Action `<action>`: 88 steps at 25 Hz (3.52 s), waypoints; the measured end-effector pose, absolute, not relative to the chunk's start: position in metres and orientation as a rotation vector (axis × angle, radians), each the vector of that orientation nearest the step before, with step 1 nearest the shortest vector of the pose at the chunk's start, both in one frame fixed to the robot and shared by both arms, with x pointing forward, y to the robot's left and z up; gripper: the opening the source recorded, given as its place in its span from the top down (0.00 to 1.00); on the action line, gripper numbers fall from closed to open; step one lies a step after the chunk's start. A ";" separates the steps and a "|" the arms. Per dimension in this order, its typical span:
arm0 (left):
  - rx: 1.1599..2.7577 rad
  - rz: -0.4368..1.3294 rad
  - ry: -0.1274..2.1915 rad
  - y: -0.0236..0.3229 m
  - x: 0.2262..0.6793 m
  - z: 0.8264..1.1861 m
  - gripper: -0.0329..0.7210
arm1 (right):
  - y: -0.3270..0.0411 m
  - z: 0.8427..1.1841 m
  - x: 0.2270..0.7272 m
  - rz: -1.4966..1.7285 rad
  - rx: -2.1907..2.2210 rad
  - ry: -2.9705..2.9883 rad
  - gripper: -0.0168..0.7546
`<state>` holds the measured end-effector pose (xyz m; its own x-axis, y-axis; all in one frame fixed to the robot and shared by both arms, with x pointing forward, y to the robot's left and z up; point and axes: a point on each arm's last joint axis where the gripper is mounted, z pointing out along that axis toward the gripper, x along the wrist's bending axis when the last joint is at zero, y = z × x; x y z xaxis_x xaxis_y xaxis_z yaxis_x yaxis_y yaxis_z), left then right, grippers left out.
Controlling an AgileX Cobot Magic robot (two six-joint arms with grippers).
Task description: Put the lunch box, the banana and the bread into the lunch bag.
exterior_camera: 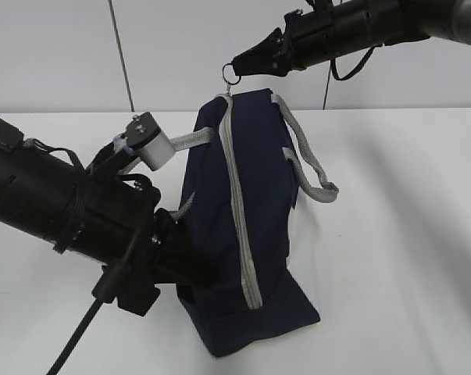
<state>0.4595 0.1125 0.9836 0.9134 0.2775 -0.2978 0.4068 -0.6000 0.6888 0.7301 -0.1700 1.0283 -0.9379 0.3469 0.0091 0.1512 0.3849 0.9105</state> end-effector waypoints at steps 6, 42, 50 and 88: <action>2.212 -0.240 0.517 0.112 0.458 0.986 0.95 | -0.172 1.027 0.726 1.676 0.420 2.493 1.00; 1.501 -0.356 1.667 0.124 0.576 1.037 0.54 | -0.172 1.036 0.725 1.811 0.451 2.444 1.00; 1.512 -0.369 1.679 0.117 0.594 1.037 0.54 | -0.172 1.036 0.725 1.810 0.454 2.446 1.00; 1.773 -0.276 1.574 0.142 0.612 1.068 0.94 | -0.175 1.027 0.724 1.675 0.393 2.528 1.00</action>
<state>0.6122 0.1423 1.0680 0.2255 0.7671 -0.6005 0.9258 0.0231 0.3772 0.7241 -0.1745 1.0268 -0.9635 0.2580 0.0711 0.1660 0.3680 0.9149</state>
